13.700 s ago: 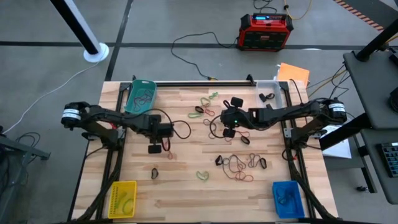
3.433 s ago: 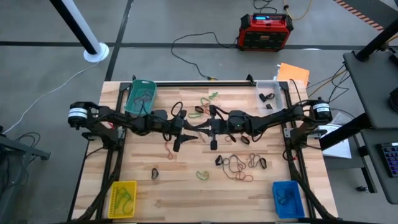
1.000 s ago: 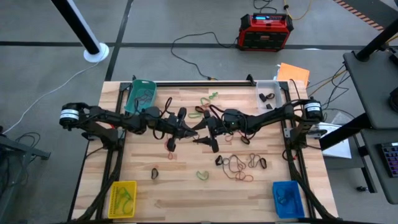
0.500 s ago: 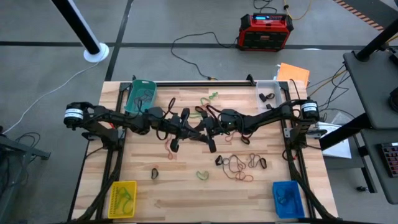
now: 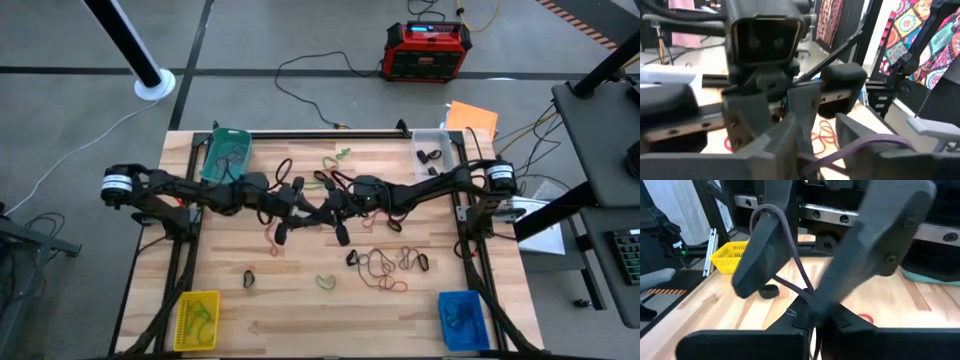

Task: Sort rubber bands into baskets
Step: Put the violet rubber band into the blue bin

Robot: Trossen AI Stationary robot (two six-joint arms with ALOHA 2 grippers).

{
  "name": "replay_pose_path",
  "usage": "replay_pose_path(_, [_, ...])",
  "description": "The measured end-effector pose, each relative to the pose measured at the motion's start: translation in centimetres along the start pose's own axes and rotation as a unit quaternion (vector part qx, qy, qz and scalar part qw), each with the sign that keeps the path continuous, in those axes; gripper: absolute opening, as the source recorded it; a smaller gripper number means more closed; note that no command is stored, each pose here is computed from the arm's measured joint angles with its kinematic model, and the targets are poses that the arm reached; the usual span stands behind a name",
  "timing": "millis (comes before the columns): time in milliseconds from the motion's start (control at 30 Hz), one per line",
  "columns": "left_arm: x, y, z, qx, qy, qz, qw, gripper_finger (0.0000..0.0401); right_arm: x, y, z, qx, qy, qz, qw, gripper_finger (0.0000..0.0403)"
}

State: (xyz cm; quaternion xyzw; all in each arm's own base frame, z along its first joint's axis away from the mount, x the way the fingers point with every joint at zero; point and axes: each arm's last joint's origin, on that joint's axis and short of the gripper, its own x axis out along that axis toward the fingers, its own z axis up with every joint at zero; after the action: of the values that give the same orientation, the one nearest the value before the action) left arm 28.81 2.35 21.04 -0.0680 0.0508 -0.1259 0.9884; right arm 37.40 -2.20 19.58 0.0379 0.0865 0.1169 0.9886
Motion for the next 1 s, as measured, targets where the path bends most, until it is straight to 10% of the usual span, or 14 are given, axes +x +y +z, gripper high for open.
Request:
replay_pose_path(300, [-1.1,0.8,-0.5,-0.029,0.064,0.027,0.997,0.0221,-0.9,0.4,0.7,0.016,0.050,0.000,0.999,0.0009])
replay_pose_path(700, [-2.5,1.9,-0.8,-0.034,0.120,0.142,0.982,0.0230,-2.7,1.3,2.4,0.025,0.079,-0.003,0.997,0.0009])
replay_pose_path(1000, [-3.0,2.0,-0.2,-0.010,0.110,0.179,0.978,0.0230,-5.9,4.6,3.3,0.123,0.262,0.004,0.957,0.0009])
